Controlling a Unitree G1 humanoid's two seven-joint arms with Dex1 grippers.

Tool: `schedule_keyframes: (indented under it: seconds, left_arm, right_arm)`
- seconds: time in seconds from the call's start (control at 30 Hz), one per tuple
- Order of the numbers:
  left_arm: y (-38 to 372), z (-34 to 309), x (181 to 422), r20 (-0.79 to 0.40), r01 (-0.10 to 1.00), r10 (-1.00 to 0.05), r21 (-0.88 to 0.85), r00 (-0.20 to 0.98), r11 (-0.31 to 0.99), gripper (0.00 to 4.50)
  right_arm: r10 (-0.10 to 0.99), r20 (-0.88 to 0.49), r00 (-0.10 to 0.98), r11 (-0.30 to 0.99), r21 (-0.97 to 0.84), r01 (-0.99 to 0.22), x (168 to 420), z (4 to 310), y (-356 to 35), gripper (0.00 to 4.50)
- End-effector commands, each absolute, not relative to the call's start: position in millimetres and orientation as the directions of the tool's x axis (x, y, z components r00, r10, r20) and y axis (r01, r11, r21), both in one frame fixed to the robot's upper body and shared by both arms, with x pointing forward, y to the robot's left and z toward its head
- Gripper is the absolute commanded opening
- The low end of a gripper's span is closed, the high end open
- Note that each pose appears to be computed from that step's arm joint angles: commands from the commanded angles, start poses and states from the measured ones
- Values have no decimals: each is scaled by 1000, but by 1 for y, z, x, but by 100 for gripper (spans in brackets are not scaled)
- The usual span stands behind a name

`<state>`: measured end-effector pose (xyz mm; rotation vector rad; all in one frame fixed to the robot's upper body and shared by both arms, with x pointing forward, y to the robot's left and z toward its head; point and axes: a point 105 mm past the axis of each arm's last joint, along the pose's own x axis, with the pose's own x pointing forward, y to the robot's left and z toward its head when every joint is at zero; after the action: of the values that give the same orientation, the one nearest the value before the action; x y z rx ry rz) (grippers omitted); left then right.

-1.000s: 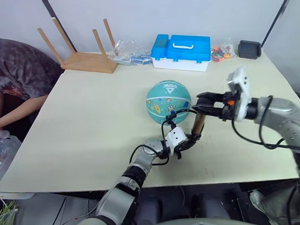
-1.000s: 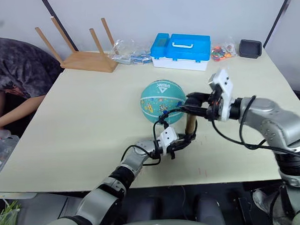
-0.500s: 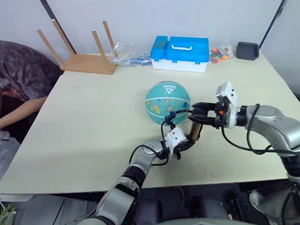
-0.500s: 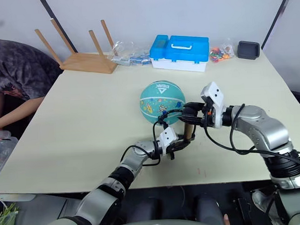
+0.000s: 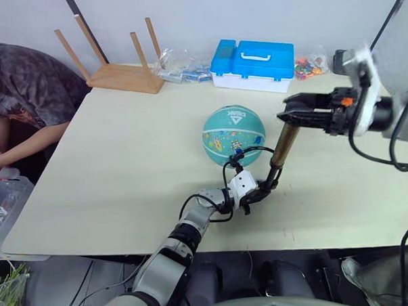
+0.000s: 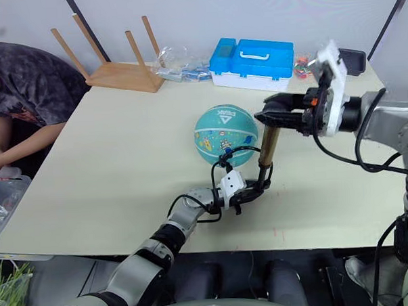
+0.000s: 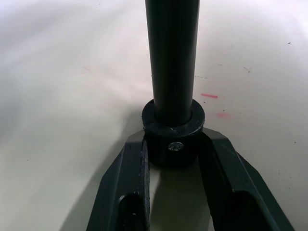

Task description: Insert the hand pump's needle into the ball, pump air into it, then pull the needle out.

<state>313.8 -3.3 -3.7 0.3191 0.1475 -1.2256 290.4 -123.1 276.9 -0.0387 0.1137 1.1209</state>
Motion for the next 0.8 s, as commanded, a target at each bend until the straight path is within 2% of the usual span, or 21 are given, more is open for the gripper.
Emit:
schedule_keyframes:
  seconds: [0.03,0.1,0.17,0.27,0.37,0.6,0.67,0.8]
  left_arm:
    - [45,-91,273,-568,927,-770,-35,290,374,95]
    - [46,-92,272,-570,927,-769,-34,290,374,95]
    - [46,-92,272,-572,927,-767,-33,290,374,95]
    - [47,-92,272,-573,926,-766,-31,293,377,95]
    - [52,-93,273,-577,922,-759,-27,301,386,95]
    - [54,-93,274,-573,915,-756,-27,317,404,95]
    - [55,-91,277,-566,908,-755,-25,331,417,95]
    - [57,-87,280,-552,904,-759,-22,344,426,95]
  right_arm:
    - [884,-59,464,461,-63,-885,284,295,-128,207]
    - [879,-103,466,464,-41,-885,288,276,-126,207]
    - [862,-188,471,478,-11,-878,294,238,-125,207]
    - [851,-243,467,485,20,-874,298,205,-124,207]
    - [837,-307,453,498,85,-863,303,158,-121,207]
    - [786,-480,390,525,185,-830,294,55,-124,207]
    - [777,-493,392,533,184,-826,293,45,-123,207]
    - [793,-462,396,519,174,-837,296,52,-116,207]
